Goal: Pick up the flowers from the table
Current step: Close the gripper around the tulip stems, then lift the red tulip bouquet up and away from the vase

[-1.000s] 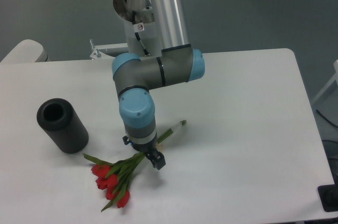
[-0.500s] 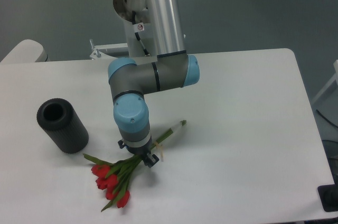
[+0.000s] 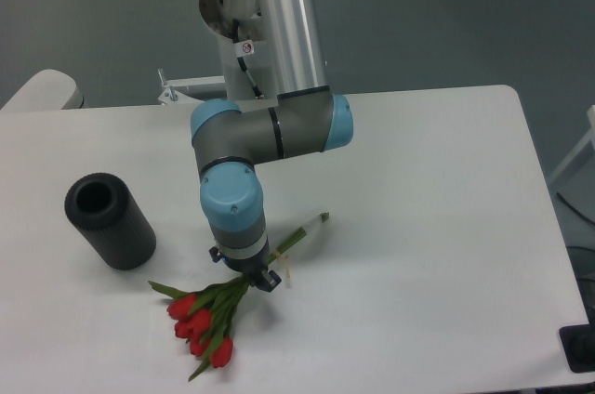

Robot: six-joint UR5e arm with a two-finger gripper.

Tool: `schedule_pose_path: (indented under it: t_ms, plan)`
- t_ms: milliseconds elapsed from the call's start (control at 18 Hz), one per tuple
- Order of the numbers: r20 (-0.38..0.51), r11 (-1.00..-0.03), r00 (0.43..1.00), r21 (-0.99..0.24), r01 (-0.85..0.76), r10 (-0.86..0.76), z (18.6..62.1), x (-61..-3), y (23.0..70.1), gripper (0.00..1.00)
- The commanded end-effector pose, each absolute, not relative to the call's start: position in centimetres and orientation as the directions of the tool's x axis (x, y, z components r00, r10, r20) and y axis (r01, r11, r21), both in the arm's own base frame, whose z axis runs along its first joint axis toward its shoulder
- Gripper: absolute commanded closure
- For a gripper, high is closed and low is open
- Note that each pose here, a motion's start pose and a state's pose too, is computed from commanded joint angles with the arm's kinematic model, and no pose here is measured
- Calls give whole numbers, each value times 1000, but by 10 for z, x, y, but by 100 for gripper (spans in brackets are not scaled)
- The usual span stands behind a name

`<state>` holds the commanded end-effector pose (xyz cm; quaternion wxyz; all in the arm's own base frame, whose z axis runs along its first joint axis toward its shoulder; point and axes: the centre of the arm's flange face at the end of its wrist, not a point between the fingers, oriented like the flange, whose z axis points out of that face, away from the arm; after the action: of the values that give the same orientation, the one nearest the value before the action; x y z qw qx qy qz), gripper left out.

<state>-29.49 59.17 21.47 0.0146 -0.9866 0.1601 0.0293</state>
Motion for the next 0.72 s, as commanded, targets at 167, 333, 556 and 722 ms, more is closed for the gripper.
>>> schedule_pose_path:
  t_ms: [167, 333, 556, 722]
  plan:
    - [-77, -957, 956, -37, -287, -283, 228, -311, 590, 100]
    - [-78, -961, 961, -60, -269, -264, 237, -325, 589, 100]
    - [-34, -965, 966, -39, -259, -257, 258, -346, 589, 100]
    - [-19, -966, 966, -32, -257, -256, 269, -359, 592, 100]
